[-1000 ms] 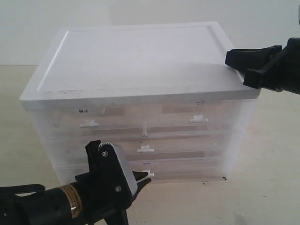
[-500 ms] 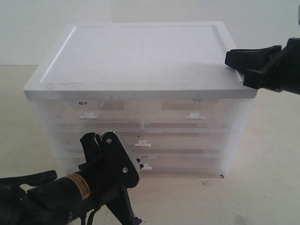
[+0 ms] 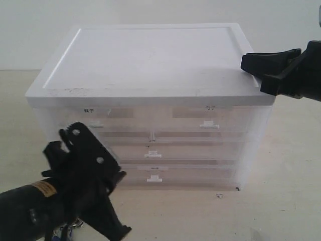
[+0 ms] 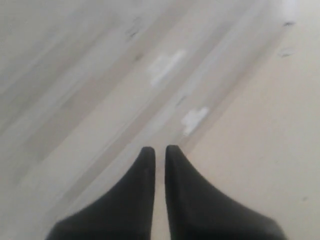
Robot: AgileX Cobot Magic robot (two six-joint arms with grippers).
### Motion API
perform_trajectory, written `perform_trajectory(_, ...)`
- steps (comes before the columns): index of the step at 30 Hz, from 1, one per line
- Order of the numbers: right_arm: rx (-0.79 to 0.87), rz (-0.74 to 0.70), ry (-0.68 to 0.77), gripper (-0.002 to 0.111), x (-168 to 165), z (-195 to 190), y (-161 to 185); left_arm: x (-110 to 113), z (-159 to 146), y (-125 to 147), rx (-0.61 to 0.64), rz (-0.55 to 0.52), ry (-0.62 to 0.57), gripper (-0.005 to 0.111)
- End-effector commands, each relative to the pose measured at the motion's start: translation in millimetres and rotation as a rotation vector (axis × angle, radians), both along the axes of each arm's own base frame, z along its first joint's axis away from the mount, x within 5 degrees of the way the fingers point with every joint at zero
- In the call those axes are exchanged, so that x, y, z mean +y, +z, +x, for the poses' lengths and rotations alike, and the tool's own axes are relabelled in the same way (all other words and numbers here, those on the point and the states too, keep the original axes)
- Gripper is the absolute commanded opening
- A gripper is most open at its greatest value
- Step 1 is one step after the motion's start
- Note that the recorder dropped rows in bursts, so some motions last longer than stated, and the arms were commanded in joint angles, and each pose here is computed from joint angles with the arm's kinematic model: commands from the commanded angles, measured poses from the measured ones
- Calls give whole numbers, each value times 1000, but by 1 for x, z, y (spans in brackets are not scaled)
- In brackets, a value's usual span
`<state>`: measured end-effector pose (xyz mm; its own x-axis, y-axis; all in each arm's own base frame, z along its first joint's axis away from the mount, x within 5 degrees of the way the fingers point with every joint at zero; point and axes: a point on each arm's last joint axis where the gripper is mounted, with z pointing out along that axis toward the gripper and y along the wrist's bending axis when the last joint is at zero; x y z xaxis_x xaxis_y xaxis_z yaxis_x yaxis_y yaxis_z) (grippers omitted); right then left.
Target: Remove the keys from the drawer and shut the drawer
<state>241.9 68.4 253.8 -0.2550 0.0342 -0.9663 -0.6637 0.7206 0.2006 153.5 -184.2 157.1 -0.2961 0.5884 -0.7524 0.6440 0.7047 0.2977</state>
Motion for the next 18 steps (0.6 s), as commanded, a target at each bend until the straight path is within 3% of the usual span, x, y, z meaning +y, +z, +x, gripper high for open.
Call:
perform_trajectory(1, 38, -57, 1, 0, -1, 0, -9, 28, -6, -3, 151, 70, 280, 5)
perform_trajectory(2, 38, -57, 1, 0, -1, 0, -9, 31, -9, -5, 197, 69, 324, 5)
perform_trajectory(6, 41, -58, 3, 0, 0, 0, -10, 26, -17, -15, 301, 57, 226, 5)
perform_trajectory(10, 53, -57, 13, 0, 0, -1, -10, 28, -14, -19, 338, 45, 232, 7)
perform_trajectory(13, 52, -59, 14, 0, 0, -1, -10, 27, -13, -20, 368, 34, 191, 25)
perform_trajectory(16, 52, -59, 14, 0, 0, -1, -10, 25, -14, -20, 380, 33, 159, 53)
perform_trajectory(18, 52, -59, 14, 0, 0, -1, -10, 27, -13, -20, 368, 45, 165, 63)
